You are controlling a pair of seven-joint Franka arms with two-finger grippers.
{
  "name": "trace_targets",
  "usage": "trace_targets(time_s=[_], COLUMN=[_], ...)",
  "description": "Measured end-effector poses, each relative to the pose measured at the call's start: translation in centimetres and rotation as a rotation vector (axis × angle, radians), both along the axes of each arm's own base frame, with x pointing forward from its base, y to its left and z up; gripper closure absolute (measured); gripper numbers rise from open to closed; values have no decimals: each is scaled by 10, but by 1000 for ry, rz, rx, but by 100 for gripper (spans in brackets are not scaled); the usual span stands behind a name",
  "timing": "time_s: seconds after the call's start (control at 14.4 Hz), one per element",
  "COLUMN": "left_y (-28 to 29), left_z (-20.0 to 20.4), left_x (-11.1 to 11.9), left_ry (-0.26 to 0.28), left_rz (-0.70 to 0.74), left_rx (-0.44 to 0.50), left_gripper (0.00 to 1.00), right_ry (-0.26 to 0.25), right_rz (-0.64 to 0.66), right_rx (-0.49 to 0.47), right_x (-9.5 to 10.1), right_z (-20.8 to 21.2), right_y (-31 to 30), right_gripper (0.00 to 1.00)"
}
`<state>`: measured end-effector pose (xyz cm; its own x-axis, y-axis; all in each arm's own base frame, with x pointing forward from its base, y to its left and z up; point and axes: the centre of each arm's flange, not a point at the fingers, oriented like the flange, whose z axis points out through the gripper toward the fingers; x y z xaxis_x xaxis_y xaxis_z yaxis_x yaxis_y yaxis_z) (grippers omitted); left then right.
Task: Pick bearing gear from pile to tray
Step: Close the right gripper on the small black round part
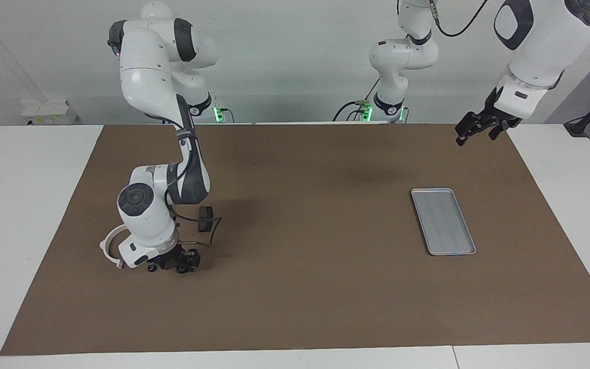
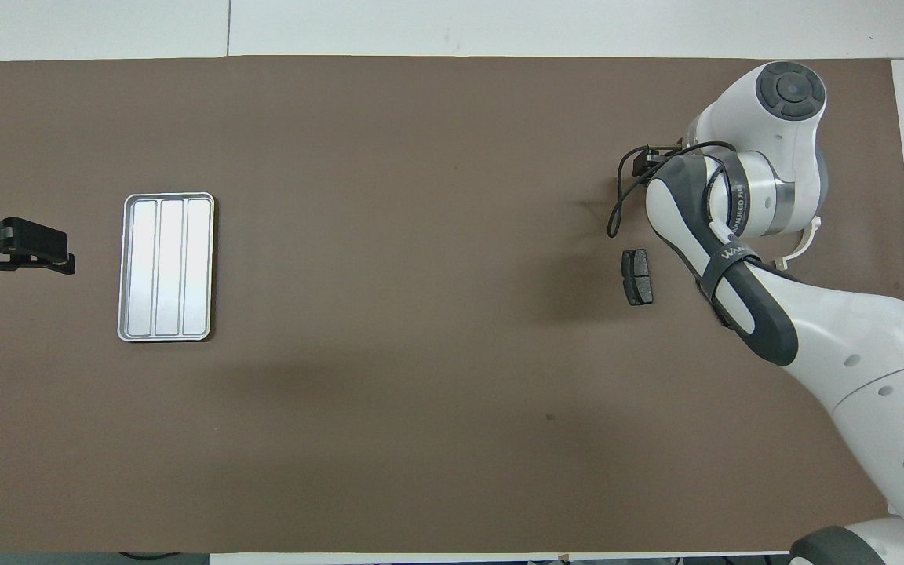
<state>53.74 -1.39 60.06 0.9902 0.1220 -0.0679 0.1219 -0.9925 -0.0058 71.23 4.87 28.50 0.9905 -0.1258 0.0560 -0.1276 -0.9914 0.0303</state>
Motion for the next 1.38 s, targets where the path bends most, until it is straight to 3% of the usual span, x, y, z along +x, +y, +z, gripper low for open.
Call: trace_targets(time_s=[0.21,0.35,0.55,0.69,1.25,1.38], left_y=[0,0,0,0,0,0], left_z=[0,0,0,0,0,0], left_x=[0,0,0,0,0,0], left_ry=[0,0,0,0,0,0], left_rz=[0,0,0,0,0,0], left_rx=[0,0,0,0,0,0], left_gripper=[0,0,0,0,0,0], right_ry=[-1,1,2,2,16,19], right_rz=[0,-3,-6,-9,-28,-30], right_rx=[0,0,0,3,4,4], right_x=[0,0,0,0,-1,-1], right_z=[-3,-4,-5,-3,-3,-2], right_y=[1,0,-1,0,-2,-2], right_gripper=[10,19,20,30,30,40])
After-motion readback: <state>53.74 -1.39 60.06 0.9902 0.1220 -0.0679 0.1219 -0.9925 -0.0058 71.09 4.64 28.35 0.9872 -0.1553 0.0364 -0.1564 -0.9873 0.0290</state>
